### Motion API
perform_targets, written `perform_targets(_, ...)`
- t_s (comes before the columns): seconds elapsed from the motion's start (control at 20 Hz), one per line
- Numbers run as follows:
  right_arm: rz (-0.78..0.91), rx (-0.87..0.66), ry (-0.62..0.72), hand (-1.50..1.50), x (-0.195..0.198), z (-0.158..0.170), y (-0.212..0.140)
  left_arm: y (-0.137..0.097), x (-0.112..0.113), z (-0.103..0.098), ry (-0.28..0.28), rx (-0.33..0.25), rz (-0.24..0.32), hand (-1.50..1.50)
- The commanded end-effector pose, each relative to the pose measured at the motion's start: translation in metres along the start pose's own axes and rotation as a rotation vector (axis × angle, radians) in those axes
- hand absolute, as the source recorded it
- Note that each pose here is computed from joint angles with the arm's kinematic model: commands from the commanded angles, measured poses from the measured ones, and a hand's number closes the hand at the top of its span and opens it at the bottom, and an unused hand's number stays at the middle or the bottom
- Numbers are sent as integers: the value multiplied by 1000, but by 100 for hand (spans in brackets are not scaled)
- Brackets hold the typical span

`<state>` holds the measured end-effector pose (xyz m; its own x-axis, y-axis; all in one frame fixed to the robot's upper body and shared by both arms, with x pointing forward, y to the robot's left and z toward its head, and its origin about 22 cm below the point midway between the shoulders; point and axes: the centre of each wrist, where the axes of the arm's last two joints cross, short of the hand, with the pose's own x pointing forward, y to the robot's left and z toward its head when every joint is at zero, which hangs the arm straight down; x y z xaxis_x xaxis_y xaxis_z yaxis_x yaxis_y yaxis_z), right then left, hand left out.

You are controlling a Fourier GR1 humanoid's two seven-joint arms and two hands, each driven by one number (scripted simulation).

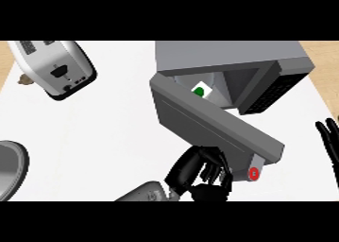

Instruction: Pick up the milk, place it into the microwave and close the microwave

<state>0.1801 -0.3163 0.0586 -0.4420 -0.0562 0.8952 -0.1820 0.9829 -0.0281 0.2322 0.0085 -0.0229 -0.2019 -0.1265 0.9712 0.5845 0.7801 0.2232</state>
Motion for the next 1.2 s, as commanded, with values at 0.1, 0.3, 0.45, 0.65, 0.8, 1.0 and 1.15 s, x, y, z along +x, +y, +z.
perform_targets(0.1, -53, 145, -32, -150, 18, -15, 3, 9, 28, -31, -87, 86, 33, 150)
perform_targets(0.3, -71, 204, -40, -150, 27, -21, 3, 18, 24, -42, -84, 139, 19, 150)
perform_targets(0.45, -103, 215, -61, -150, 31, -26, 11, 28, 42, -60, -77, 195, 40, 150)
perform_targets(0.65, -126, 225, -75, -150, 38, -28, 5, 44, 36, -71, -22, 267, 38, 150)
perform_targets(0.8, -143, 258, -75, -150, 43, -33, 6, 54, 47, -82, -33, 314, 102, 150)
perform_targets(1.0, -150, 267, -82, -150, 48, -36, 6, 65, 57, -90, -99, 386, 163, 150)
perform_targets(1.15, -156, 273, -81, -150, 51, -37, 5, 74, 57, -96, -106, 413, 192, 150)
